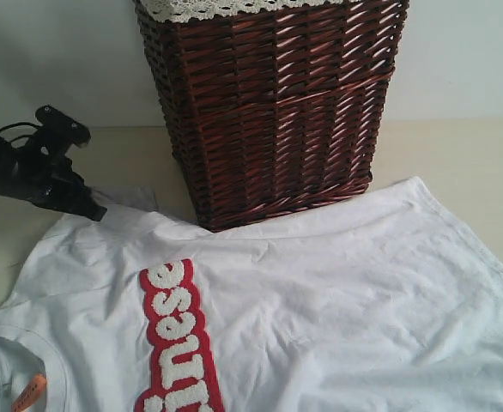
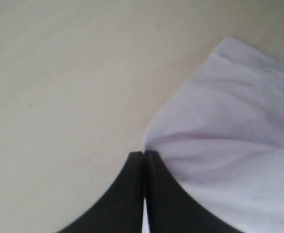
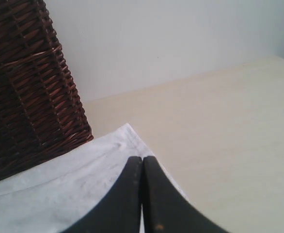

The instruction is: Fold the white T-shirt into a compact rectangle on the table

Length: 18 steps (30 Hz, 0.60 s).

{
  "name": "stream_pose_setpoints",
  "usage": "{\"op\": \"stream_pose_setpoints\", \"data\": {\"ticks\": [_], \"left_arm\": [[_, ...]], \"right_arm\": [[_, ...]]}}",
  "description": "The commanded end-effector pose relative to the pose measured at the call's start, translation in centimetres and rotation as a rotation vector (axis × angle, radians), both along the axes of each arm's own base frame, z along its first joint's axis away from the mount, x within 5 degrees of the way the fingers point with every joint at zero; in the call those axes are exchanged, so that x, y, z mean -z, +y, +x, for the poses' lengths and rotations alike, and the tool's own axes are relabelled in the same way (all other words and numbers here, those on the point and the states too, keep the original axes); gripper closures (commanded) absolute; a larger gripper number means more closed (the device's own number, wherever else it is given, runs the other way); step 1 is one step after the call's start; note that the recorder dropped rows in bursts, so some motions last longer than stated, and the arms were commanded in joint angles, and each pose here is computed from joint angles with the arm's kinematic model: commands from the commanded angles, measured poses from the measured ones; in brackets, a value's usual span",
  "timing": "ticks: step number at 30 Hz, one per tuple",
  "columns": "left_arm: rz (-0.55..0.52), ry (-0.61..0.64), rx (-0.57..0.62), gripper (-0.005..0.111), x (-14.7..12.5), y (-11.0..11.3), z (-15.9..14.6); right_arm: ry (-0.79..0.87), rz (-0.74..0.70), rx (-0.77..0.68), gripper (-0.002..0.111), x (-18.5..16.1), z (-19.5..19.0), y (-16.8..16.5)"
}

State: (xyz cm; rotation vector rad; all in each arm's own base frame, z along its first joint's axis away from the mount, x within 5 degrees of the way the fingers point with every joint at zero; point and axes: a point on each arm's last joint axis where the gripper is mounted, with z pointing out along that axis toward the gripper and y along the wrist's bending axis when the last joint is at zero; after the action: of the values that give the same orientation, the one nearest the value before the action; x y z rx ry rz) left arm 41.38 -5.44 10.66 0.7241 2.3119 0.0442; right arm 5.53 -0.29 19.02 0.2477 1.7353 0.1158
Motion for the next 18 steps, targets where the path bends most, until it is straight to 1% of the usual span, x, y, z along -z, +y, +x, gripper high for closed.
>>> {"op": "stream_pose_setpoints", "data": {"ticks": [1, 2, 3, 4, 5, 6, 7, 8, 9, 10, 11, 12, 13, 14, 15, 16, 17, 18], "left_arm": [[-0.053, -0.1, -0.048, 0.107, -2.8, 0.1, 2.4], [-0.076, -0.122, -0.067, 0.107, -3.4, 0.1, 3.0], [-0.137, -0.149, -0.094, 0.107, -4.4, -0.1, 3.7], [-0.179, -0.157, -0.095, 0.107, -4.9, -0.4, 3.9], [-0.239, -0.16, -0.052, 0.107, -5.3, -1.1, 4.0], [-0.261, -0.157, -0.024, 0.106, -5.4, -1.4, 3.9], [-0.243, -0.152, 0.025, 0.102, -5.3, -1.6, 3.8], [-0.205, -0.151, 0.05, 0.097, -5.2, -1.5, 3.7], [-0.171, -0.146, 0.035, 0.087, -4.8, -1.2, 3.6], [-0.124, -0.15, -0.019, 0.072, -4.5, -0.6, 3.7], [-0.096, -0.152, -0.055, 0.064, -4.2, -0.2, 3.8], [-0.057, -0.15, -0.136, 0.042, -3.7, 0.6, 4.0], [-0.058, -0.145, -0.17, 0.033, -3.4, 0.8, 4.0], [-0.071, -0.128, -0.228, 0.014, -2.8, 1.1, 4.0], [-0.062, -0.121, -0.216, 0.008, -2.5, 1.1, 3.8], [-0.054, -0.104, -0.135, 0.006, -2.1, 0.6, 3.3], [-0.069, -0.091, -0.081, 0.006, -2.0, 0.2, 2.7], [-0.116, -0.057, 0.03, 0.006, -1.9, -0.7, 1.3]], "right_arm": [[-0.014, -0.011, 0.005, 0.108, 0.0, 0.0, 0.0], [-0.014, -0.011, 0.005, 0.108, 0.0, 0.0, 0.0], [-0.014, -0.011, 0.005, 0.108, 0.0, 0.0, 0.0], [-0.014, -0.011, 0.005, 0.108, 0.0, 0.0, 0.0], [-0.014, -0.011, 0.005, 0.108, 0.0, 0.0, 0.0], [-0.014, -0.011, 0.005, 0.108, 0.0, 0.0, 0.0], [-0.014, -0.011, 0.005, 0.108, 0.0, 0.0, 0.0], [-0.014, -0.011, 0.005, 0.108, 0.0, 0.0, 0.0], [-0.014, -0.011, 0.005, 0.108, 0.0, 0.0, 0.0], [-0.014, -0.011, 0.005, 0.108, 0.0, 0.0, 0.0], [-0.014, -0.011, 0.005, 0.108, 0.0, 0.0, 0.0], [-0.014, -0.011, 0.005, 0.108, 0.0, 0.0, 0.0], [-0.014, -0.011, 0.005, 0.108, 0.0, 0.0, 0.0], [-0.014, -0.011, 0.005, 0.108, 0.0, 0.0, 0.0], [-0.014, -0.011, 0.005, 0.108, 0.0, 0.0, 0.0], [-0.014, -0.011, 0.005, 0.108, 0.0, 0.0, 0.0], [-0.014, -0.011, 0.005, 0.108, 0.0, 0.0, 0.0], [-0.014, -0.011, 0.005, 0.108, 0.0, 0.0, 0.0]]}}
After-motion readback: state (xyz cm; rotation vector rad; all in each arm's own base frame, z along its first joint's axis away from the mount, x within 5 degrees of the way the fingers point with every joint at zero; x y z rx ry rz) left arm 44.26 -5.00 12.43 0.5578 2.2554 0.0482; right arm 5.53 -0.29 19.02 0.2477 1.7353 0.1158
